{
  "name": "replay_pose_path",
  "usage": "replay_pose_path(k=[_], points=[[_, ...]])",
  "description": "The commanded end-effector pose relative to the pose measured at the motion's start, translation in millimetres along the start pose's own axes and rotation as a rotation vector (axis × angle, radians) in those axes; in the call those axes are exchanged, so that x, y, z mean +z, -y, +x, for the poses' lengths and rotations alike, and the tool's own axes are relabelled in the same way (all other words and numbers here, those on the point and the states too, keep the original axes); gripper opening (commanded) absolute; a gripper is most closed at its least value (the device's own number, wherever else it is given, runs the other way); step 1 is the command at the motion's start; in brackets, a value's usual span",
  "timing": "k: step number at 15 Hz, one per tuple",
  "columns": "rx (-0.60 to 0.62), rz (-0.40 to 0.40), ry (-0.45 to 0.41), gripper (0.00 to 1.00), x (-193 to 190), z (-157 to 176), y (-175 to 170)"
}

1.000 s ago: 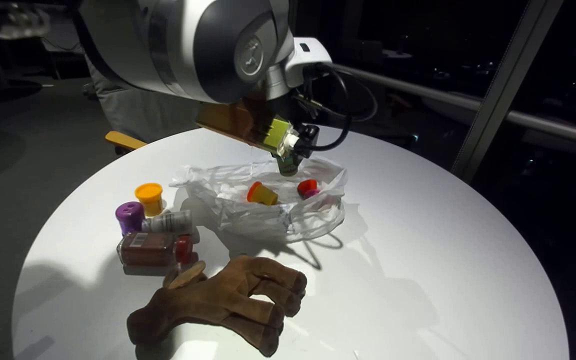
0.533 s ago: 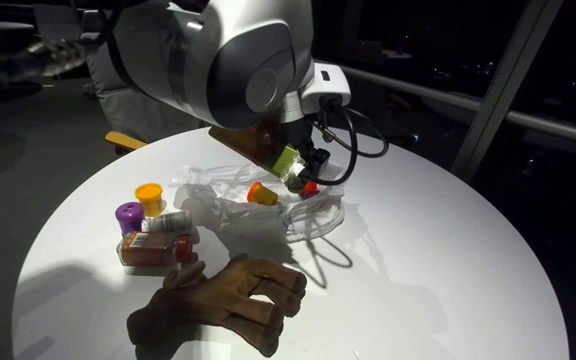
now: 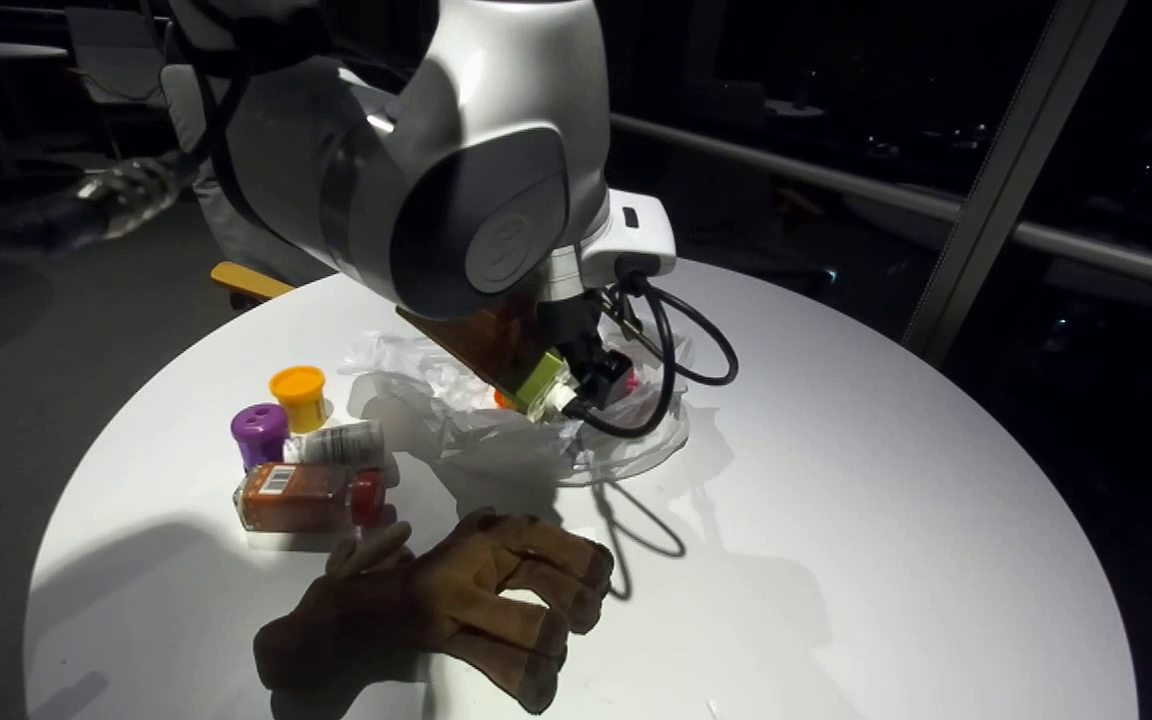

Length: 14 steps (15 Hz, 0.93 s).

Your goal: Put all the objects in the white plastic bag

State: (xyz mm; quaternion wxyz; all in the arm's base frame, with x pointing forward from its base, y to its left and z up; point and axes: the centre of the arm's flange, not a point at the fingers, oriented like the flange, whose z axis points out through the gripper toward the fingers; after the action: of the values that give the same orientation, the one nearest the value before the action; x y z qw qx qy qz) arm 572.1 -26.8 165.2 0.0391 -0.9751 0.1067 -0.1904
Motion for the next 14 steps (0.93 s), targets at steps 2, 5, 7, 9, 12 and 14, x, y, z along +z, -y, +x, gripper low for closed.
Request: replay_pose_path(k=[2, 5, 7, 9, 12, 14], points=[[-0.06, -0.012, -0.029, 0.27, 19.4, -11.8, 11.3], [-0.115, -0.047, -0.052, 0.79, 24.4, -14.4, 9.4], [-0.115, -0.037, -0.07, 0.93, 11.5, -10.4, 15.8], [-0.119, -0.02, -0.104, 1.0, -14.0, -0.8, 34.9], [-0.145, 0.0, -0.095, 1.0, -63.5, 14.6, 82.6], [-0.158, -0.001, -0.019, 1.0, -82.6, 18.2, 115.7]])
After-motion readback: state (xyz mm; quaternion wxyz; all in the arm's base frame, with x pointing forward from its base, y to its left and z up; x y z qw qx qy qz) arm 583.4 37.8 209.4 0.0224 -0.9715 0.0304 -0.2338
